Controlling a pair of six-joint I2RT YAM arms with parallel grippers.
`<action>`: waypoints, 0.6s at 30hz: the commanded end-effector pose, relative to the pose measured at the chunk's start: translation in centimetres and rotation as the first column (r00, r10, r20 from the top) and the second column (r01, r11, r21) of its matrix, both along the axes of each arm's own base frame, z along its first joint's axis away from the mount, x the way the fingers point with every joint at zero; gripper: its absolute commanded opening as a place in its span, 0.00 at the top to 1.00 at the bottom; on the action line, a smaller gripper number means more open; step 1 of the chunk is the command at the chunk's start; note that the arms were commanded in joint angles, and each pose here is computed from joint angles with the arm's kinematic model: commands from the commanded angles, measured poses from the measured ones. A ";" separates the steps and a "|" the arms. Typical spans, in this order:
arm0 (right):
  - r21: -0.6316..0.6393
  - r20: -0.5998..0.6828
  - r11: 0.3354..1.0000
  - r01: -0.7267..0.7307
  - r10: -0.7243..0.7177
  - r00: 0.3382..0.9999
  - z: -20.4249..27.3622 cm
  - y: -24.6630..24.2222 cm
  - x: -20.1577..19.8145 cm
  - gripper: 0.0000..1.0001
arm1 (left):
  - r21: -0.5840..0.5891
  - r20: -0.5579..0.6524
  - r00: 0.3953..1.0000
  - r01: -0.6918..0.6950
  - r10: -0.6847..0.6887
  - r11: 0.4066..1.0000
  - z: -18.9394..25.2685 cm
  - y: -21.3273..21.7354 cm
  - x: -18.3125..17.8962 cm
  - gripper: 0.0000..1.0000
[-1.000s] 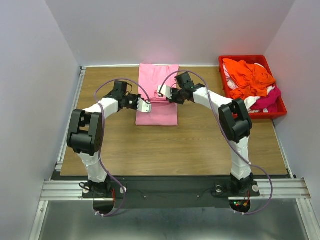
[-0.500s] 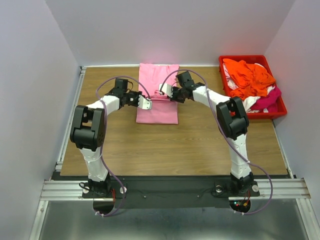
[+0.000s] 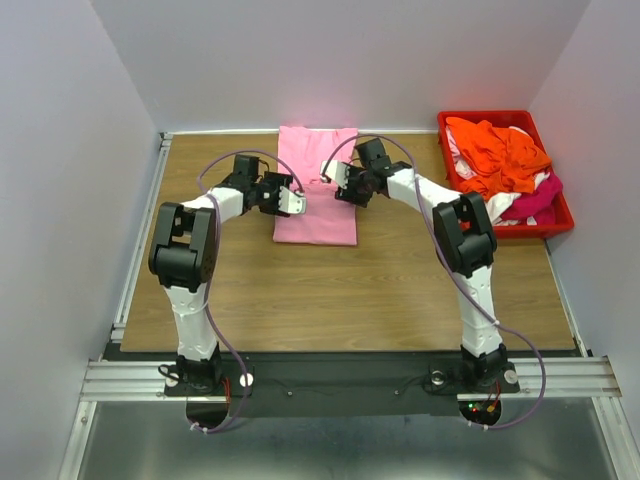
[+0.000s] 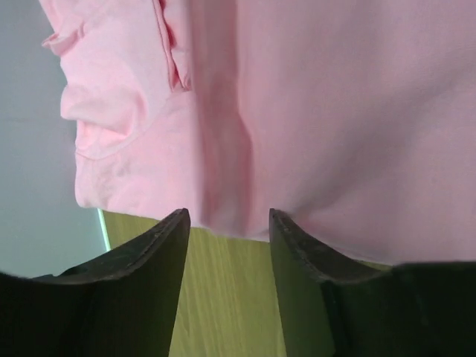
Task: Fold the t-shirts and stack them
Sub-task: Fold the tshirt
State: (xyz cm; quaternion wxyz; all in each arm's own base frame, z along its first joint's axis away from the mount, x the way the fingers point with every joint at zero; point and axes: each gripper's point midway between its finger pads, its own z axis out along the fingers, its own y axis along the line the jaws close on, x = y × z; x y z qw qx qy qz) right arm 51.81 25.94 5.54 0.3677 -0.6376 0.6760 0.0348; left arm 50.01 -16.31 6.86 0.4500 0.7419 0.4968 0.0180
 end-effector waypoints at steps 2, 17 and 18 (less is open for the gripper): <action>0.048 0.085 0.993 0.106 -0.110 0.990 4.2 -0.8 2.9 0.30 | -0.074 0.125 0.989 -0.070 0.078 0.995 5.5 0.6 2.6 0.06; 0.123 -0.069 0.991 -0.055 0.064 0.996 7.3 -1.5 -11.0 0.44 | -0.128 -0.076 0.995 -0.072 0.063 0.989 5.7 3.0 -12.7 0.32; 0.118 -0.082 0.991 -0.068 0.078 0.994 6.8 -1.3 -11.7 0.46 | -0.122 -0.073 0.996 -0.066 0.057 0.990 5.7 3.0 -13.4 0.35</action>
